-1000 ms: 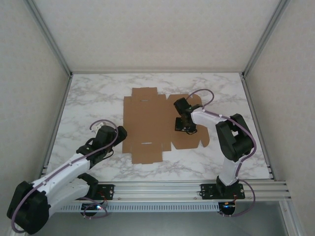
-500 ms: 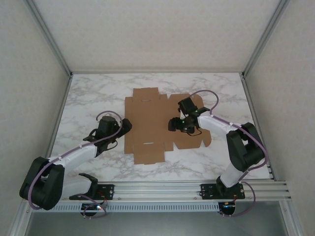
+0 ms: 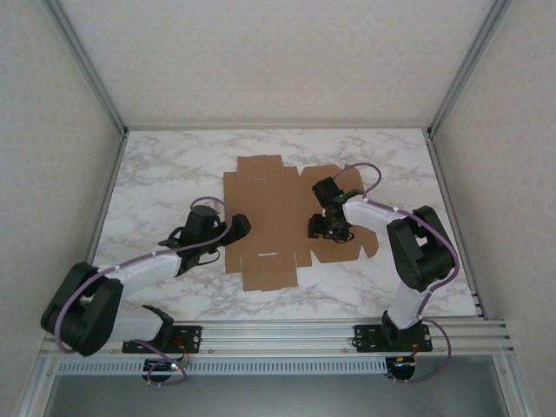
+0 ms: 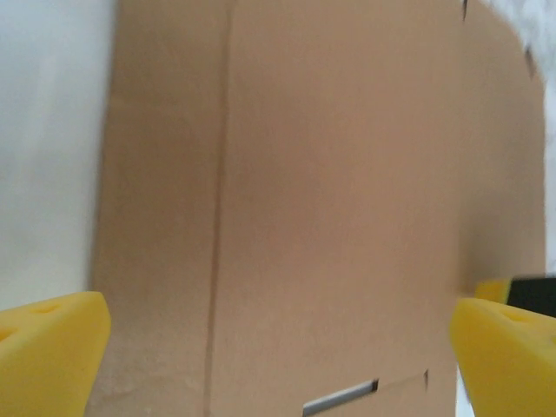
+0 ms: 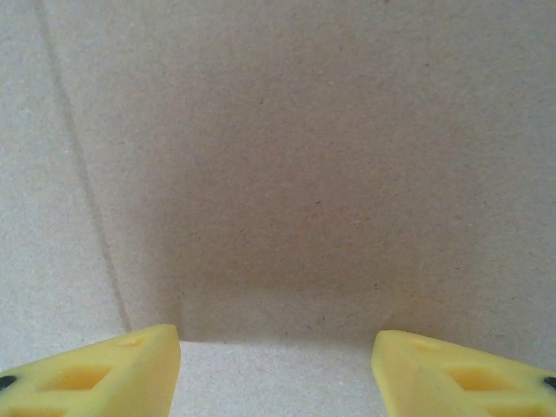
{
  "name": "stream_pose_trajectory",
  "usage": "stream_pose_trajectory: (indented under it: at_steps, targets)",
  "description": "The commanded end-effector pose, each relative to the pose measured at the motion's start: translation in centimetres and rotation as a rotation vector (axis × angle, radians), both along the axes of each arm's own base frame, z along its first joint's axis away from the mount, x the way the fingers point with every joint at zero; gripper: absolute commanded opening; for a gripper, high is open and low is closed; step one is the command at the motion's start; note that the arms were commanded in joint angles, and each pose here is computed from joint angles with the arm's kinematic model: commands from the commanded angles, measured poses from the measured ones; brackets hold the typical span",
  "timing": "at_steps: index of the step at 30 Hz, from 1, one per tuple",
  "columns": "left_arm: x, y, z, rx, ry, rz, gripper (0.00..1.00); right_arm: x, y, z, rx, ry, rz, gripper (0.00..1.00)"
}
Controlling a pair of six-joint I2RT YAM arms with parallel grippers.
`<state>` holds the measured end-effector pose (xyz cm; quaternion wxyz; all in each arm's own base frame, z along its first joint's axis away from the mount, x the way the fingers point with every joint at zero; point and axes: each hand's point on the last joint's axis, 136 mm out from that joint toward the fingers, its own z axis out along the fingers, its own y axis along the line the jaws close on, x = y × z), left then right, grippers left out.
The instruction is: Fold the paper box
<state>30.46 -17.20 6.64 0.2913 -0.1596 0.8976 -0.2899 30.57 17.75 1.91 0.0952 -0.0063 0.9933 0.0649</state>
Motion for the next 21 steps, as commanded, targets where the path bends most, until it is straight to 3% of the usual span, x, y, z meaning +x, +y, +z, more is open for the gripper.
stream_pose_trajectory:
  at_steps: [1,7,13,17,21]
  targets:
    - [0.1,-2.7,0.0,-0.039,0.009,-0.108,0.99,0.4,-2.1,-1.8,-0.063,0.045,-0.059,0.63]
    - [-1.4,-4.4,-2.0,-0.128,0.081,-0.161,0.97,3.2,-1.6,-0.5,0.055,0.005,-0.067,0.69]
    - [-2.1,-5.5,-2.8,-0.194,0.105,-0.184,0.97,2.7,0.8,3.1,0.244,-0.013,-0.052,0.88]
    - [-2.0,-5.5,-2.6,-0.183,0.097,-0.185,0.97,-0.5,0.8,5.0,0.353,-0.052,-0.051,0.87]
    - [-2.0,-5.4,-2.7,-0.167,0.096,-0.190,0.97,-3.8,1.3,4.0,0.430,-0.005,0.019,0.73]
